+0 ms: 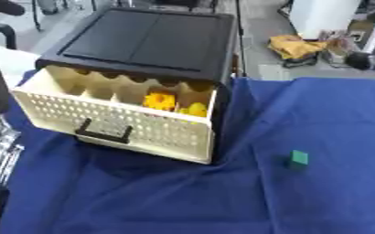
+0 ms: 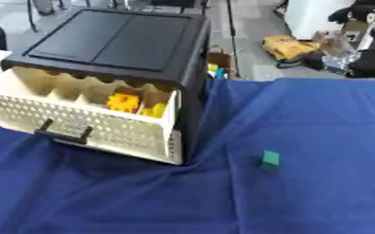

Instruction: Pick up objects from table and place into drawer.

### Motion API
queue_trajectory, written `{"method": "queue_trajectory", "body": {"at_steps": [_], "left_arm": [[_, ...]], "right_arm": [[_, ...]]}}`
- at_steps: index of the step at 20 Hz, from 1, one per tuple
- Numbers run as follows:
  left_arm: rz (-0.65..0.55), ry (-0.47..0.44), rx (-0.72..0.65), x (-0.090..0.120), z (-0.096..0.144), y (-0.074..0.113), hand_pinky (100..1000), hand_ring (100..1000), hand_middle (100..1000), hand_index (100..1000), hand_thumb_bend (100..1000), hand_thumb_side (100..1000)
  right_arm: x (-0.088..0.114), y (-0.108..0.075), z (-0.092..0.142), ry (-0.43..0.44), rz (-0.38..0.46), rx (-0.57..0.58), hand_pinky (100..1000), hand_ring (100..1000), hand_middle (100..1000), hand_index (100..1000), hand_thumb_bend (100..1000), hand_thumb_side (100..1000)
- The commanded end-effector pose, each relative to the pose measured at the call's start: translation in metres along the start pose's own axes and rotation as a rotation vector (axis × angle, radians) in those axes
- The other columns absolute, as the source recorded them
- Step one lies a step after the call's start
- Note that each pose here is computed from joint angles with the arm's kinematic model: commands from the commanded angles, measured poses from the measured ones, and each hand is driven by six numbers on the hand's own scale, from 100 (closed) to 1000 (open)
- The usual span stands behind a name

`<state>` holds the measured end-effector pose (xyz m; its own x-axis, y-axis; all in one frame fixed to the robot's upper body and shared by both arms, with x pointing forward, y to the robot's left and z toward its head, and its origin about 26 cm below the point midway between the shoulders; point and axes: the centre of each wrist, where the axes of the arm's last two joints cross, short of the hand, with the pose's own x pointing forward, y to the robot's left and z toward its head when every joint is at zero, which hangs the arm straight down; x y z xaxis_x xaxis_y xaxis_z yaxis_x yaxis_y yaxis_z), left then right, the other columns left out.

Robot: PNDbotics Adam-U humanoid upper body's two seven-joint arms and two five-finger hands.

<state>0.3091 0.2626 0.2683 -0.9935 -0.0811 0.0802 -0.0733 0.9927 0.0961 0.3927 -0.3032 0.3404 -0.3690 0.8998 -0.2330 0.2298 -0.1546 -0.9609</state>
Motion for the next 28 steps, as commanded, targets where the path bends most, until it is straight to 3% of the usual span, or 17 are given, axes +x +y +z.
{"method": "queue_trajectory", "body": {"at_steps": [1,6,9,12,17,24,28], "left_arm": [[-0.011,-0.010,-0.017,0.002,-0.004,0.001,550,712,697,841,530,897],[-0.011,-0.003,-0.020,0.002,-0.003,0.000,549,712,697,841,526,895],[-0.011,0.000,-0.022,0.002,-0.003,0.000,549,713,698,841,523,891],[-0.009,0.001,-0.023,0.002,-0.003,-0.001,551,714,699,841,523,889],[-0.007,0.006,-0.026,0.002,-0.003,-0.003,553,714,700,841,518,891],[-0.002,0.015,-0.028,0.002,-0.002,-0.004,554,715,700,840,507,898],[0.001,0.019,-0.030,0.002,-0.002,-0.005,554,715,700,838,501,900]], "right_arm": [[-0.011,-0.016,0.005,0.001,0.043,0.023,865,891,784,900,696,1000],[-0.013,-0.013,0.005,-0.036,0.023,0.043,854,884,741,876,718,993],[-0.014,-0.004,0.003,-0.072,-0.038,0.075,850,893,711,892,727,808],[-0.016,0.006,0.001,-0.097,-0.116,0.118,844,899,675,915,646,602],[-0.013,0.016,-0.004,-0.129,-0.209,0.184,842,911,655,937,582,453],[-0.004,0.026,-0.008,-0.132,-0.295,0.252,843,920,624,941,628,371],[0.002,0.028,-0.009,-0.124,-0.320,0.259,834,906,588,936,669,391]]}}
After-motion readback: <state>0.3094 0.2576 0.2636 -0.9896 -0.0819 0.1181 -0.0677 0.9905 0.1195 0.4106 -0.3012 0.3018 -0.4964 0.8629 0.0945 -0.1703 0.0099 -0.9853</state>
